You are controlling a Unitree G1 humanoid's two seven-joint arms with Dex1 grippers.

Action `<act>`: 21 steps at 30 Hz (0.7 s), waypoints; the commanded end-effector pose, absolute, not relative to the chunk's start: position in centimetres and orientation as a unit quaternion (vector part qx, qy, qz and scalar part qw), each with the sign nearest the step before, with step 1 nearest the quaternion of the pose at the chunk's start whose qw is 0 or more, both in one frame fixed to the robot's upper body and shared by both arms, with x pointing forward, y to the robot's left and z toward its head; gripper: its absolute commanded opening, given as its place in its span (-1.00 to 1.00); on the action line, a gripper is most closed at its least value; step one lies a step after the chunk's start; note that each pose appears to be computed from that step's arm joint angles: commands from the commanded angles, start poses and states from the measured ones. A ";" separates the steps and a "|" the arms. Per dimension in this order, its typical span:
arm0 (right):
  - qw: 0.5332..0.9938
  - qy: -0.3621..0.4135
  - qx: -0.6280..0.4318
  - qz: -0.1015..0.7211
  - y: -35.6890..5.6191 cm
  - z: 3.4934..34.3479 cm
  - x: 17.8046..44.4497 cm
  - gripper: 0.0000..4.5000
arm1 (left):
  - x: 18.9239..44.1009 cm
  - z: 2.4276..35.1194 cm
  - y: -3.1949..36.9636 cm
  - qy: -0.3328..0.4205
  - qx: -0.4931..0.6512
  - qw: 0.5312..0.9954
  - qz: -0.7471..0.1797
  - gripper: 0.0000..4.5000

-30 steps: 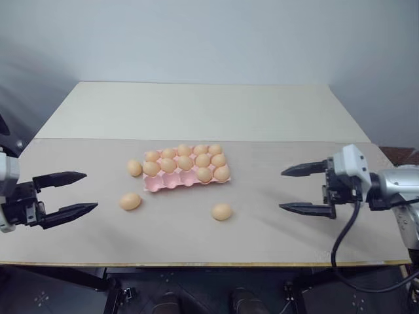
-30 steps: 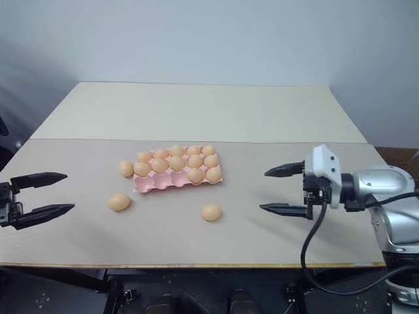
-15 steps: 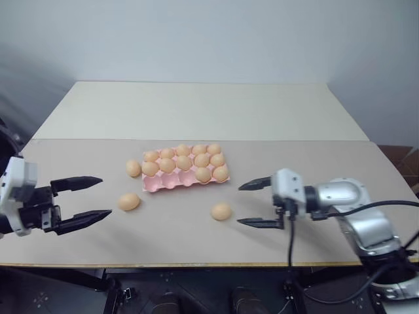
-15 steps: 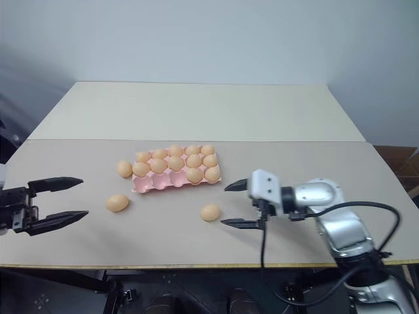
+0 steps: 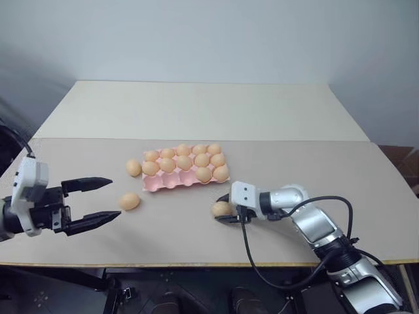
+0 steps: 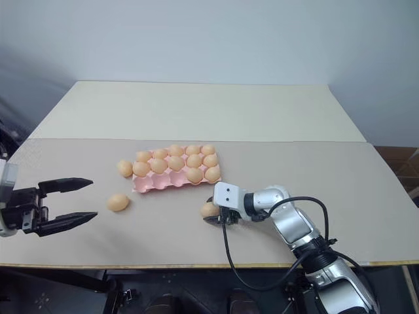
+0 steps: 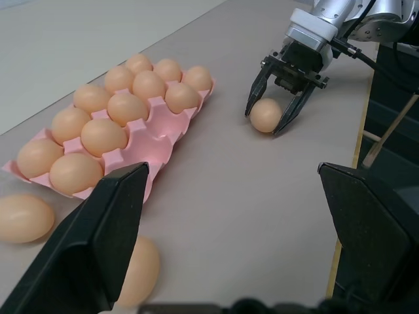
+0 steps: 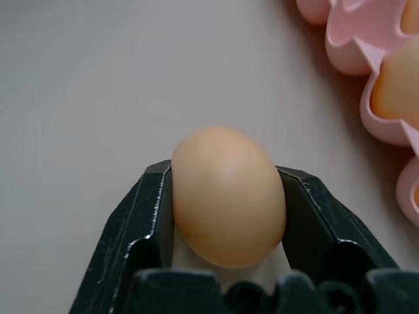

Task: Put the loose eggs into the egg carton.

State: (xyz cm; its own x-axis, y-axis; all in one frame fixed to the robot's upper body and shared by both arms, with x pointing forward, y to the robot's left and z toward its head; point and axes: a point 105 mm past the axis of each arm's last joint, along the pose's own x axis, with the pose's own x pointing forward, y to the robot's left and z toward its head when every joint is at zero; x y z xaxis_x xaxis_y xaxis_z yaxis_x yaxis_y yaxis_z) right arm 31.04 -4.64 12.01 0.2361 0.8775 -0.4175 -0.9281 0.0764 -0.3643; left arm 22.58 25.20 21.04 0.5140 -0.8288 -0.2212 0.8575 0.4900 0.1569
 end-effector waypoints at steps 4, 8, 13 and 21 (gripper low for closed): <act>0.765 -0.051 -0.230 0.599 0.5 18.3 33.3 -0.12 | 22.1 22.4 25.0 0.037 0.140 0.864 -0.483 1.00; 0.800 -0.047 -0.247 0.545 2.1 18.3 36.3 -0.12 | 21.9 22.5 25.0 0.037 0.141 0.865 -0.480 1.00; 0.808 -0.040 -0.270 0.522 3.6 17.9 38.0 -0.12 | 21.5 22.3 25.0 0.042 0.140 0.869 -0.473 1.00; 0.815 -0.076 -0.238 0.524 3.0 20.8 37.2 0.94 | 21.5 22.4 25.0 0.041 0.140 0.871 -0.470 1.00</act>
